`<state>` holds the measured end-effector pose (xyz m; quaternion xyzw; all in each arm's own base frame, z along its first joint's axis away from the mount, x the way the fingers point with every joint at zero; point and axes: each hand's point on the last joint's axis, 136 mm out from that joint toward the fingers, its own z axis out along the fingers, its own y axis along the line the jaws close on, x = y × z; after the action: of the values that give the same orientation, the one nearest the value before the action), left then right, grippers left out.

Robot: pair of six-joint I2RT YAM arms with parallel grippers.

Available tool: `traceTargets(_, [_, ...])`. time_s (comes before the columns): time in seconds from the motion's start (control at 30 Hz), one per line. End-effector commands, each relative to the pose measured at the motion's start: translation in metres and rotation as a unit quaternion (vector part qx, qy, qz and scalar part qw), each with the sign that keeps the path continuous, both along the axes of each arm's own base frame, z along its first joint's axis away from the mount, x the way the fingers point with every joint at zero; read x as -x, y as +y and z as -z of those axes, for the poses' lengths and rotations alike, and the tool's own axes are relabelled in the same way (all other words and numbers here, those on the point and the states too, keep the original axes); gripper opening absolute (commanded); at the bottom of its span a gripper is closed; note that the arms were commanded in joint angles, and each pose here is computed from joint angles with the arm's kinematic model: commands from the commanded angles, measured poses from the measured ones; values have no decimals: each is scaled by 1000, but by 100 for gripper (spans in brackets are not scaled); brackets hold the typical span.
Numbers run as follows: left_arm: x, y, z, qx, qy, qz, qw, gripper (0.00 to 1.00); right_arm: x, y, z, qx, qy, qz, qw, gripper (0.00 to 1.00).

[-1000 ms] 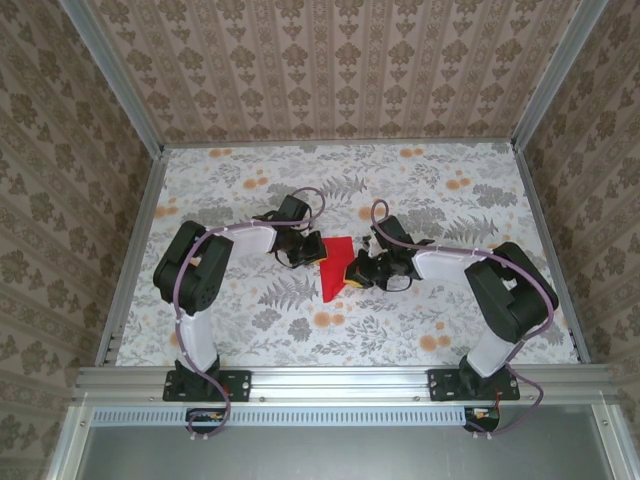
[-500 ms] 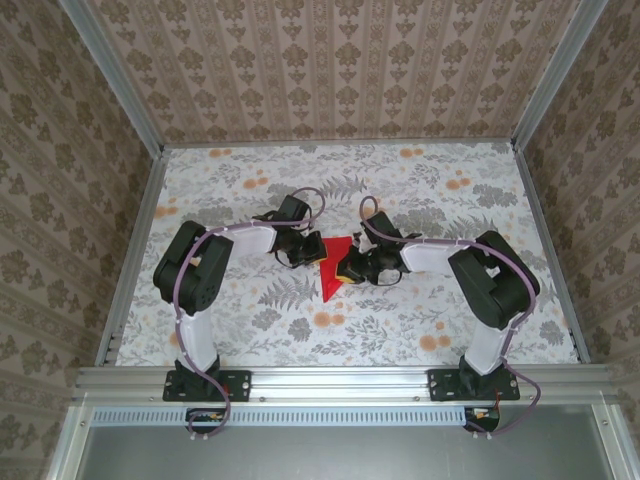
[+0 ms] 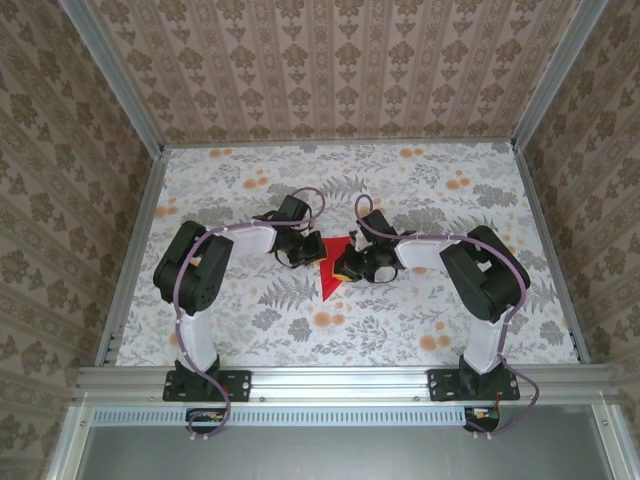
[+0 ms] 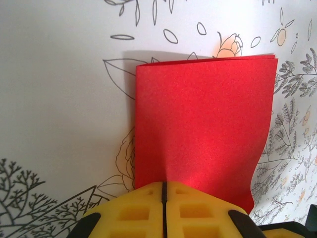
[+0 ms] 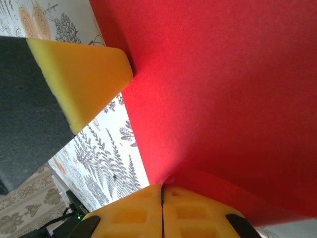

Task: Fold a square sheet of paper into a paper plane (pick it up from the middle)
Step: Third fold the triangle at the center of the table.

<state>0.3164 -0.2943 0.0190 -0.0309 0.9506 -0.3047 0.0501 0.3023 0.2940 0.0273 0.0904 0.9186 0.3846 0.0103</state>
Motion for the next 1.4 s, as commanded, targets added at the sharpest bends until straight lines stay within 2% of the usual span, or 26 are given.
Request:
traceTargets(0.0, [21, 20, 37, -62, 55, -9, 997, 8, -1, 6, -2, -4, -5, -17, 1000, 8])
traceTargets(0.77, [21, 20, 37, -62, 55, -9, 997, 8, 7, 15, 5, 2, 3, -61, 998, 8])
traceTargets(1.37, [22, 20, 38, -63, 57, -8, 996, 8, -2, 12, 9, 18, -1, -43, 999, 8])
